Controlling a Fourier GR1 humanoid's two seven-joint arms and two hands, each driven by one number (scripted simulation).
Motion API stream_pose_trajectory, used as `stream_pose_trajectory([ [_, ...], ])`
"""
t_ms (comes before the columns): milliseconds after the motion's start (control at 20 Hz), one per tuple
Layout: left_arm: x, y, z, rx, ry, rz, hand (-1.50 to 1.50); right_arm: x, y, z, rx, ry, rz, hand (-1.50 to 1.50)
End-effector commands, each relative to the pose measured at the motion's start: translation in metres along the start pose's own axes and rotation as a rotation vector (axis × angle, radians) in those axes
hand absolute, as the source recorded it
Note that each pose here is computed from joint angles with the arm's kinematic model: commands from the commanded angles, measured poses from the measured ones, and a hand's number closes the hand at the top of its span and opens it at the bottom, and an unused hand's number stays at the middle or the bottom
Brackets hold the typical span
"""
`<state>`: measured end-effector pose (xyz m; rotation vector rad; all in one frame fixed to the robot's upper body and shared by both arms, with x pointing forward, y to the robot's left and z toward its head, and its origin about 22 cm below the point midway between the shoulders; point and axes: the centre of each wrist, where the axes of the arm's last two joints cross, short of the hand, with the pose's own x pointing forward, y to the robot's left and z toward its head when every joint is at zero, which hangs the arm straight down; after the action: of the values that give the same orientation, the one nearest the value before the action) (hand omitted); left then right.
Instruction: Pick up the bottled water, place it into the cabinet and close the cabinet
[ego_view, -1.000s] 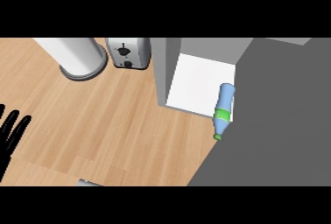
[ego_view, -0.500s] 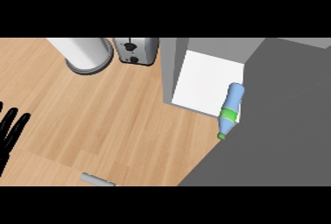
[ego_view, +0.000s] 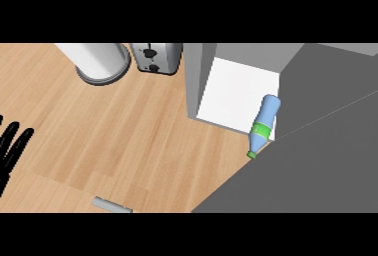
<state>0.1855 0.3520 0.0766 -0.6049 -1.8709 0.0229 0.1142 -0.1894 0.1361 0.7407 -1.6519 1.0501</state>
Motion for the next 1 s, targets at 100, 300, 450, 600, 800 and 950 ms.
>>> stream_pose_trajectory([
  [100, 0.001, 0.005, 0.0, 0.009, 0.009, -0.016, -1.5, -0.011, -0.02, -0.021, -0.06, 0.113, 0.056, 1.5],
  [300, 0.0, 0.006, 0.0, 0.006, 0.017, 0.002, -1.5, -0.019, -0.037, -0.037, -0.096, 0.148, 0.06, 1.5],
  [450, 0.0, 0.006, -0.002, 0.002, 0.005, 0.006, -1.5, -0.029, -0.049, -0.053, -0.115, 0.19, 0.041, 1.5],
  [600, 0.003, 0.01, -0.005, 0.005, 0.015, -0.014, -1.5, -0.033, -0.063, -0.074, -0.123, 0.198, 0.027, 1.5],
  [800, 0.0, 0.013, 0.001, 0.03, 0.012, 0.001, -1.5, -0.035, -0.079, -0.101, -0.169, 0.217, -0.001, 1.5],
  [950, -0.003, 0.013, 0.004, 0.047, 0.009, -0.005, -1.5, -0.03, -0.099, -0.126, -0.306, 0.199, 0.003, 1.5],
])
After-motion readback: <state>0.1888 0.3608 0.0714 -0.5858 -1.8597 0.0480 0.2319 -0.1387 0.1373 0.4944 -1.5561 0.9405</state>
